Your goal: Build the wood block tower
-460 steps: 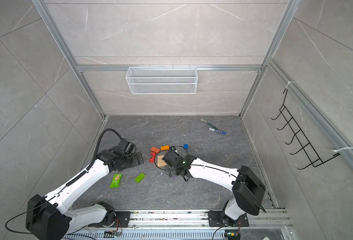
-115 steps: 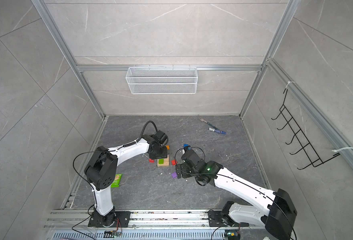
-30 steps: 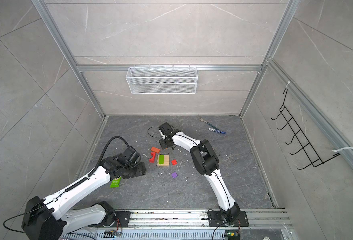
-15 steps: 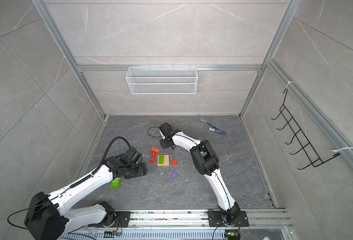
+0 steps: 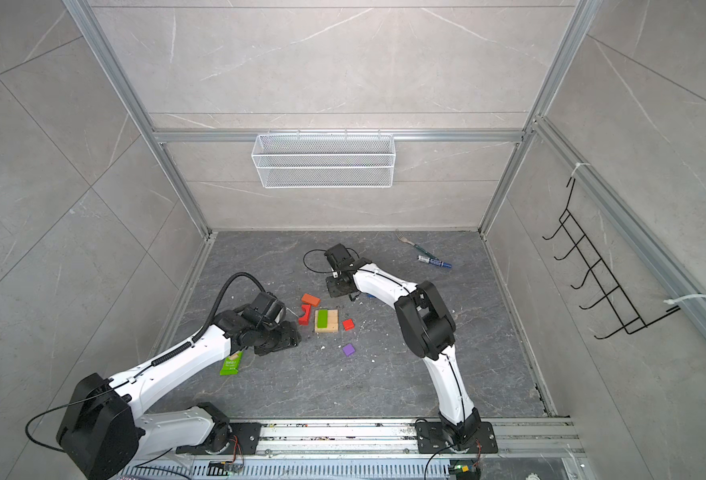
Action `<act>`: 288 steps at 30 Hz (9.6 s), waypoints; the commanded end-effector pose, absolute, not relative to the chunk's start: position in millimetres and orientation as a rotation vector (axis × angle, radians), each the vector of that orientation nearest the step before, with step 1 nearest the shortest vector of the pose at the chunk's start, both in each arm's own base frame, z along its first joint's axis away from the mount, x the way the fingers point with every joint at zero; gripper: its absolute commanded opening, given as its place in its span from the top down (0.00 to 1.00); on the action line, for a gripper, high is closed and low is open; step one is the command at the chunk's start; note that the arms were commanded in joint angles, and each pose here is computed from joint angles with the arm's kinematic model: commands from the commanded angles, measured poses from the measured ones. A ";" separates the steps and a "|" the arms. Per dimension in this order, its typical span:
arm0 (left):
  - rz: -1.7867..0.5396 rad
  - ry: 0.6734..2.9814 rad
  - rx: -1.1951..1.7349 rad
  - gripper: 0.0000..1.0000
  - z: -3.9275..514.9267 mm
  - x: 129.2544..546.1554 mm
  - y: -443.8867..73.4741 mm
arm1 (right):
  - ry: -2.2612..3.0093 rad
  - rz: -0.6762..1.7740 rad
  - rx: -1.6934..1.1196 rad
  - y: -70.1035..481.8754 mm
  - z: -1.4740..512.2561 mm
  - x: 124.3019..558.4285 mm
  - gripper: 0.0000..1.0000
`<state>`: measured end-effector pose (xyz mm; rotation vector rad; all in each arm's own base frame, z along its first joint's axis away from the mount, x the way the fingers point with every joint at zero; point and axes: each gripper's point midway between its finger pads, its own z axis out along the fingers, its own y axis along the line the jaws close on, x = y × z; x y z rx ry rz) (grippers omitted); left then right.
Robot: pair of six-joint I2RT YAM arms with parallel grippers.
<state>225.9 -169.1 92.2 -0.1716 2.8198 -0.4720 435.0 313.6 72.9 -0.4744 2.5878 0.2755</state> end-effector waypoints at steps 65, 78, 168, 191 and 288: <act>-0.742 2.686 -0.067 0.00 107.6 255.3 -196.5 | 2.608 0.841 -0.059 332.3 54.0 329.0 1.00; -0.753 2.701 -0.078 0.00 102.2 254.1 -197.9 | 2.596 0.783 -0.039 332.4 50.4 339.4 1.00; -0.658 2.762 -0.081 0.00 87.8 248.1 -181.9 | 2.736 0.559 -0.084 289.2 63.9 392.2 0.19; -0.667 2.759 -0.089 0.00 90.6 249.4 -183.1 | 2.856 0.555 -0.086 293.6 24.4 389.6 0.18; -0.671 2.768 -0.088 0.00 87.0 251.1 -185.5 | 2.833 0.406 -0.191 290.3 20.1 365.2 0.19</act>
